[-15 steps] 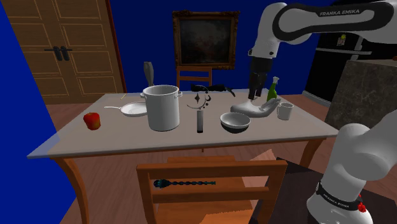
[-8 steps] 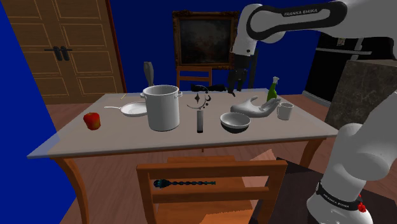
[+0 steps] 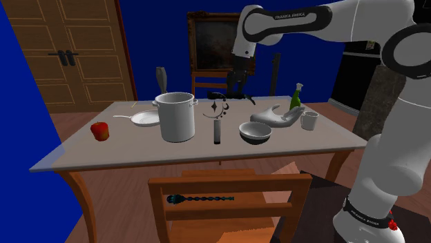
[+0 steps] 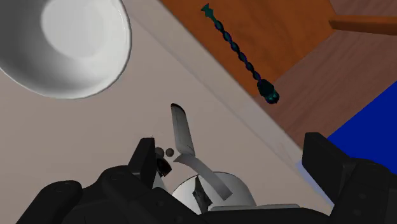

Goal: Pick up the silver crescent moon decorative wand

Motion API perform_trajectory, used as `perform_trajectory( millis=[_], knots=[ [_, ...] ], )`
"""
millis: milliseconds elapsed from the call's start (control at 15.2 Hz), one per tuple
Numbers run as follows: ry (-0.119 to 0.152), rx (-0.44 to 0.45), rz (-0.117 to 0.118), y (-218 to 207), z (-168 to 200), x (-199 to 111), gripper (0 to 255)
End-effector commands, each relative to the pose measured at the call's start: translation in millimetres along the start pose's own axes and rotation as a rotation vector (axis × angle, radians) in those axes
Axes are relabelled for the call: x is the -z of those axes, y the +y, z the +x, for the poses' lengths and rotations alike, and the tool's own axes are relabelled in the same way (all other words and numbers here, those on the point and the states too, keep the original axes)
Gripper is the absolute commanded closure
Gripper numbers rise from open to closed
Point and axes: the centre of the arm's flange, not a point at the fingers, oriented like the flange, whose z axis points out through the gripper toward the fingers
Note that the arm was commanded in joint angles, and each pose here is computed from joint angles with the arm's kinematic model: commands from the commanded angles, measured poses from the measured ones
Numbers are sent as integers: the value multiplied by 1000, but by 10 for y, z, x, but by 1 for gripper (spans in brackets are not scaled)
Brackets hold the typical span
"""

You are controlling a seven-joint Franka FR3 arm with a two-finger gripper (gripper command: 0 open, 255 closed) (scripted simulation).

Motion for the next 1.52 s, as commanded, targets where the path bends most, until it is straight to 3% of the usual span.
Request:
perform_trajectory(
  millis=[0,462,1056,1122,1452],
  knots=[
    [11,2,-3,16,257,19,0],
    [46,6,-11,36,1106,54,0],
    [46,6,-11,87,1062,-340,0],
    [46,6,-11,96,1070,-329,255],
    [46,6,-11,101,1072,-327,255]
  ],
)
